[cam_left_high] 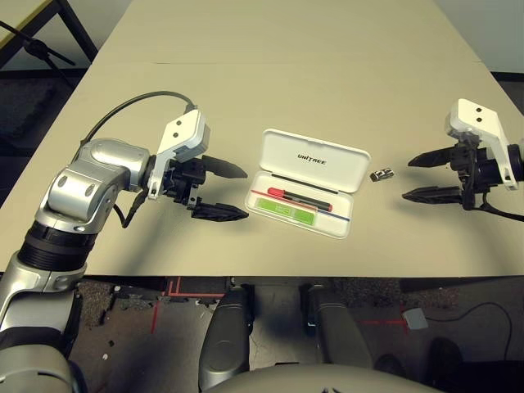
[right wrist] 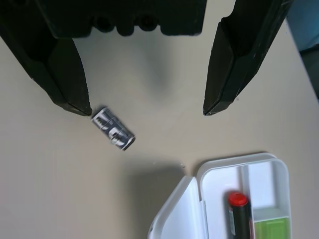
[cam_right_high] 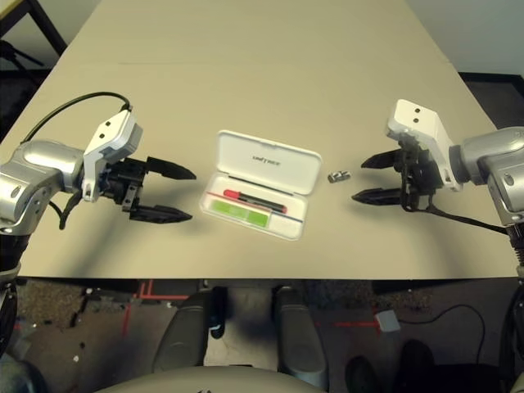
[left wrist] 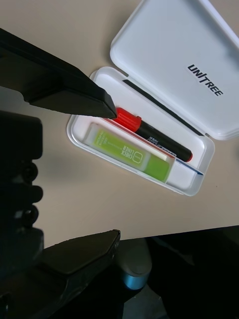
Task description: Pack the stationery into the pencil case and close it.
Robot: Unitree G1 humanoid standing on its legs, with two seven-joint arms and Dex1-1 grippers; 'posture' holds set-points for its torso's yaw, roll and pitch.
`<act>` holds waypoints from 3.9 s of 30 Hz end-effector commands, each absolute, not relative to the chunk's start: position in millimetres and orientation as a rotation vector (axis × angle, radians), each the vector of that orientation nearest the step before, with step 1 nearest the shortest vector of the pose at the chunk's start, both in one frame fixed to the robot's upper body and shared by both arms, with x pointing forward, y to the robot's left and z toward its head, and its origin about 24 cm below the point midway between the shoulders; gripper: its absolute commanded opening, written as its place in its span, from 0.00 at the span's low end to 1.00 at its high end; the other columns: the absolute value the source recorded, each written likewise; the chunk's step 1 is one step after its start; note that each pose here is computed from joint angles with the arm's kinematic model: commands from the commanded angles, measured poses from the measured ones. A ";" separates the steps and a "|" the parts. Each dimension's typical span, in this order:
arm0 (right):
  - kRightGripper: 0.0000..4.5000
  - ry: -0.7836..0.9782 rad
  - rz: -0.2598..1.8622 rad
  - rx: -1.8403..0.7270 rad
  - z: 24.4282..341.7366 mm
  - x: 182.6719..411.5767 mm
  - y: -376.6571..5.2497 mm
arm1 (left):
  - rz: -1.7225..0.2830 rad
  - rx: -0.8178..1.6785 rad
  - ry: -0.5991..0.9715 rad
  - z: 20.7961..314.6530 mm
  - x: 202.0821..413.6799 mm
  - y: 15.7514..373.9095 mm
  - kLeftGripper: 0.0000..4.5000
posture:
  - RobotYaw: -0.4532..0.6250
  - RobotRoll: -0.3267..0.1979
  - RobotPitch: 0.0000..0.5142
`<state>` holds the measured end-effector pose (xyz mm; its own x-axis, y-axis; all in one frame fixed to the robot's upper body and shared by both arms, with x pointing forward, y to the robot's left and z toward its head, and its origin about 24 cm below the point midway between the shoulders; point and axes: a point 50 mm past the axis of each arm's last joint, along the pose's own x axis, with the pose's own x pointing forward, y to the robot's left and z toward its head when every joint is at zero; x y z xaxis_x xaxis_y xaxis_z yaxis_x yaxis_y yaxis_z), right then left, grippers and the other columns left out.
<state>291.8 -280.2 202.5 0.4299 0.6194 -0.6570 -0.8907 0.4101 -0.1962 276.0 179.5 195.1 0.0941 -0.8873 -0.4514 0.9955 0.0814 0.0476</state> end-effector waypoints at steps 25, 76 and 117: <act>0.99 0.594 1.110 -0.808 163.5 343.9 -267.1 | -1.439 0.365 0.331 193.0 270.2 180.9 1.00 | 0.59 0.62 0.36; 0.06 0.767 1.368 -0.586 200.6 257.9 -240.5 | -1.464 0.322 0.227 191.6 281.6 182.7 1.00 | 0.54 0.62 0.35; 0.53 0.697 1.444 -0.491 143.8 269.2 -176.3 | -1.454 0.356 0.182 195.2 291.5 172.7 1.00 | 0.55 0.62 0.37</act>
<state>270.8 -177.4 148.9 0.0187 0.7188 -0.6950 -0.9937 0.0904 0.0668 290.1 174.0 194.0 0.1134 -0.9403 -0.3210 0.9902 0.0805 0.1141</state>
